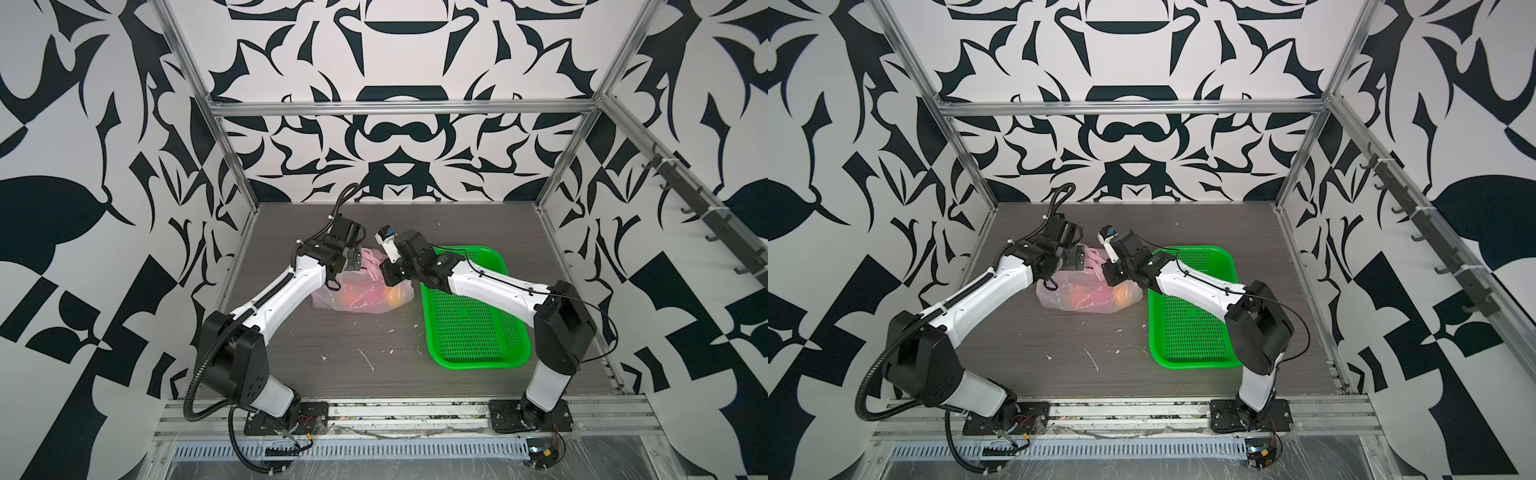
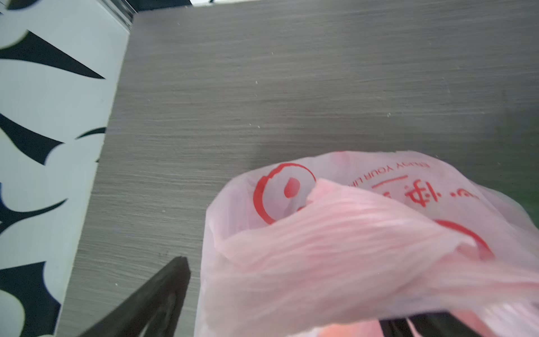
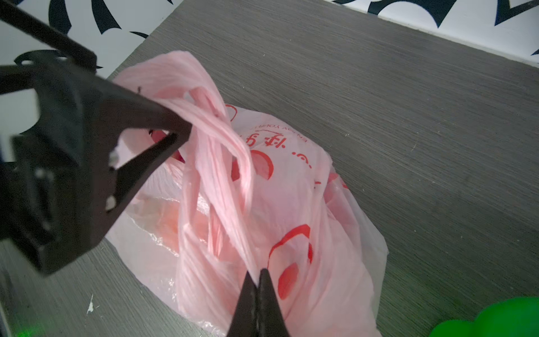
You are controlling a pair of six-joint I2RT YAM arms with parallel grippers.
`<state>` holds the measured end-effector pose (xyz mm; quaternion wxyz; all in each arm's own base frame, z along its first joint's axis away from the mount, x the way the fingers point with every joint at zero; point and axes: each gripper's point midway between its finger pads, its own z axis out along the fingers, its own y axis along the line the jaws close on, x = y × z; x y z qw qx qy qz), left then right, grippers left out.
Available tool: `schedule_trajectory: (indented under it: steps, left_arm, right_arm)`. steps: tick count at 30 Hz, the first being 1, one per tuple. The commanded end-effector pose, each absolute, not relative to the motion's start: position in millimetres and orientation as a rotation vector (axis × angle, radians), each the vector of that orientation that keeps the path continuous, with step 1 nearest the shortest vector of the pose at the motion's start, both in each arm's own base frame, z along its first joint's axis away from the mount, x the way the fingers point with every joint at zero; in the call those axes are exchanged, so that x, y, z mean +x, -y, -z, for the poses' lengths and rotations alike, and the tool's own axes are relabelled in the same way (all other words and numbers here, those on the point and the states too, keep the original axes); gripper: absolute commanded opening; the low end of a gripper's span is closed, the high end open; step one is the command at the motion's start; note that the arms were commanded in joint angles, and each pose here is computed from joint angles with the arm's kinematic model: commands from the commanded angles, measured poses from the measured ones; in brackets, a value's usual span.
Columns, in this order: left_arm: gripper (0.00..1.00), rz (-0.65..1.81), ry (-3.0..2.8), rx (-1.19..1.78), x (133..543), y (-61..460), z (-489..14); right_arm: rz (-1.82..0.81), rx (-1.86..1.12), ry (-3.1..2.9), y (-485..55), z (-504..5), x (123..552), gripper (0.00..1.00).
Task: Untie the knot of the plastic bag and take out the fruit
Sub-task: Untie the plastic bag at the center of the table.
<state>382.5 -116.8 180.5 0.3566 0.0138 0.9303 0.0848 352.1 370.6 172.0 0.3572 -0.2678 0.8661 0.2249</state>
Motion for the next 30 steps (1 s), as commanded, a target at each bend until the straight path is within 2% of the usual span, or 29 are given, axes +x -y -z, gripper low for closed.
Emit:
schedule_trajectory:
  steps: [1,7,15,19,23,30]
  left_arm:
    - [1.00,-0.333,-2.319,0.020,398,107,-194]
    - [0.98,-0.415,-2.232,-0.095,405,83,-210]
    - [0.93,-0.309,-2.291,-0.262,398,47,-191]
    - [0.71,-0.189,-2.318,-0.340,390,42,-180]
    - [0.52,0.023,-2.322,-0.370,383,59,-177]
    - [0.24,0.292,-2.275,-0.439,359,79,-180]
  right_arm:
    - [-0.629,-0.655,-2.169,-372,-200,354,0.00]
    - [-0.611,-0.605,-2.179,-364,-195,357,0.00]
    - [-0.539,-0.518,-2.194,-339,-194,362,0.00]
    - [-0.491,-0.474,-2.186,-327,-199,364,0.00]
    - [-0.487,-0.470,-2.187,-324,-205,361,0.01]
    - [-0.447,-0.432,-2.155,-318,-234,345,0.17]
